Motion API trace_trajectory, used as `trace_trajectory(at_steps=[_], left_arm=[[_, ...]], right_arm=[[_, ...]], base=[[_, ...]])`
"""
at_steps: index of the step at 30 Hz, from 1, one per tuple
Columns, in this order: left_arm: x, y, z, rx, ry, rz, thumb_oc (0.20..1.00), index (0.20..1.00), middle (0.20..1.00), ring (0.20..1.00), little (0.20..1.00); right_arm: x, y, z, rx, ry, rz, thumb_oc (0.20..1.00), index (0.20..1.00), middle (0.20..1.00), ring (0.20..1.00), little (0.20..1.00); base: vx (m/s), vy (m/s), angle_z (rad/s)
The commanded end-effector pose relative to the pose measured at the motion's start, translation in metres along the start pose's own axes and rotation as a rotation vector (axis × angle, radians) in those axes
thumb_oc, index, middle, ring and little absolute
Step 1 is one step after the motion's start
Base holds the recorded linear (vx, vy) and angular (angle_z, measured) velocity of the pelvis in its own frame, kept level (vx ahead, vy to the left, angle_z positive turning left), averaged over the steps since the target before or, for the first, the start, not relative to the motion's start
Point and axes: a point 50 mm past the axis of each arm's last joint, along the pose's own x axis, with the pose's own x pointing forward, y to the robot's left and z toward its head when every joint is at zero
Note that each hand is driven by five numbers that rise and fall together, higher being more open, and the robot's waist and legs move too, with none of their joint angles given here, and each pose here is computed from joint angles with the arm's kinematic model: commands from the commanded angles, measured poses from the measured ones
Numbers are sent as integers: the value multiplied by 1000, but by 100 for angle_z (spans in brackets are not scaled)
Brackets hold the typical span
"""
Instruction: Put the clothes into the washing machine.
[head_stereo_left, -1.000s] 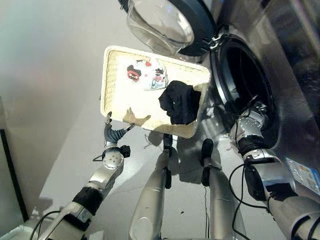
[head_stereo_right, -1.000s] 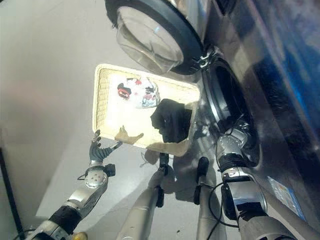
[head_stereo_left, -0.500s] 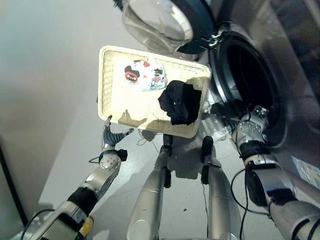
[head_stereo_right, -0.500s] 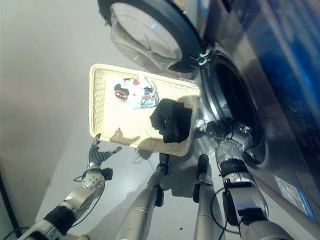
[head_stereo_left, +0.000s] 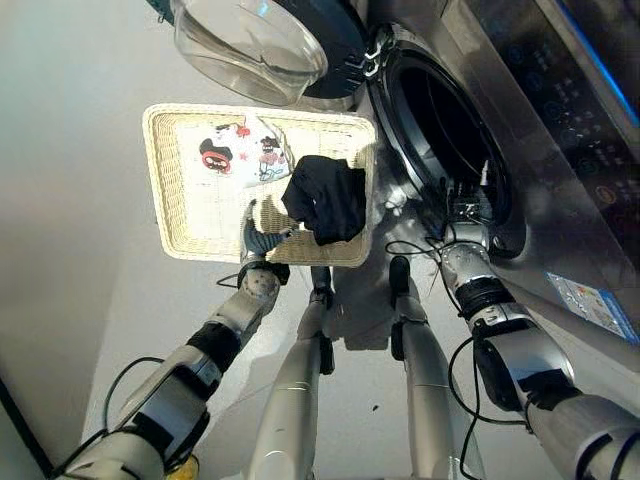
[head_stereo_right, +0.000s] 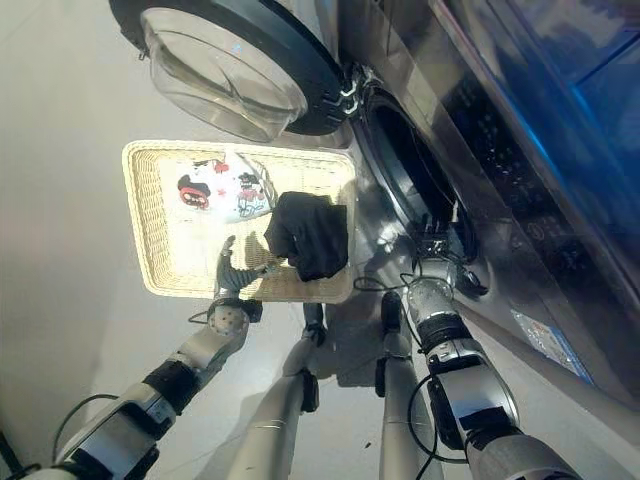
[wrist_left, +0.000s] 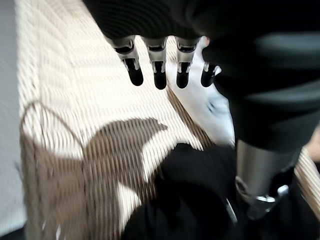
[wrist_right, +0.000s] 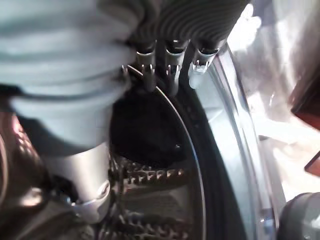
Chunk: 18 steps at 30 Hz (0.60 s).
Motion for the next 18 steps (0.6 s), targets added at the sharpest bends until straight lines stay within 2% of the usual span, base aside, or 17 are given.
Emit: trace_trajectory(at_steps=[1, 3, 4, 6, 7, 9, 14, 18], left_arm=[[20, 26, 8, 50, -1, 246, 1000, 1000, 1000, 1000, 1000], [27, 34, 10, 71, 23, 300, 1000, 1000, 1000, 1000, 1000], [50, 64, 20, 104, 106, 473, 1000, 1000, 1000, 1000, 1000], [60, 86, 27, 107, 139, 605, 1000, 1000, 1000, 1000, 1000], [60, 86, 27, 107, 139, 605, 1000, 1000, 1000, 1000, 1000], [71, 117, 46, 69, 159, 777, 1000, 1000, 1000, 1000, 1000], [79, 141, 69, -66, 151, 903, 1000, 1000, 1000, 1000, 1000], [79, 142, 80, -120, 129, 936, 1000, 1000, 1000, 1000, 1000]], right_arm=[[-9, -40, 7, -119, -10, -71, 1000, 1000, 1000, 1000, 1000], [-11, -42, 2, -156, 16, -65, 1000, 1000, 1000, 1000, 1000], [-20, -54, -15, -211, 124, -60, 1000, 1000, 1000, 1000, 1000], [-29, -69, -25, -280, 202, -53, 1000, 1000, 1000, 1000, 1000], [-29, -69, -25, -280, 202, -53, 1000, 1000, 1000, 1000, 1000], [-43, -94, -32, -358, 279, -71, 1000, 1000, 1000, 1000, 1000], [-64, -137, -29, -432, 316, -156, 1000, 1000, 1000, 1000, 1000], [-69, -149, -26, -464, 321, -167, 1000, 1000, 1000, 1000, 1000]], base=[[0, 0, 0], [2, 111, -9], [7, 247, -9], [33, 238, -15], [12, 238, -48], [-4, 243, -40], [34, 127, -21], [8, 55, -8]])
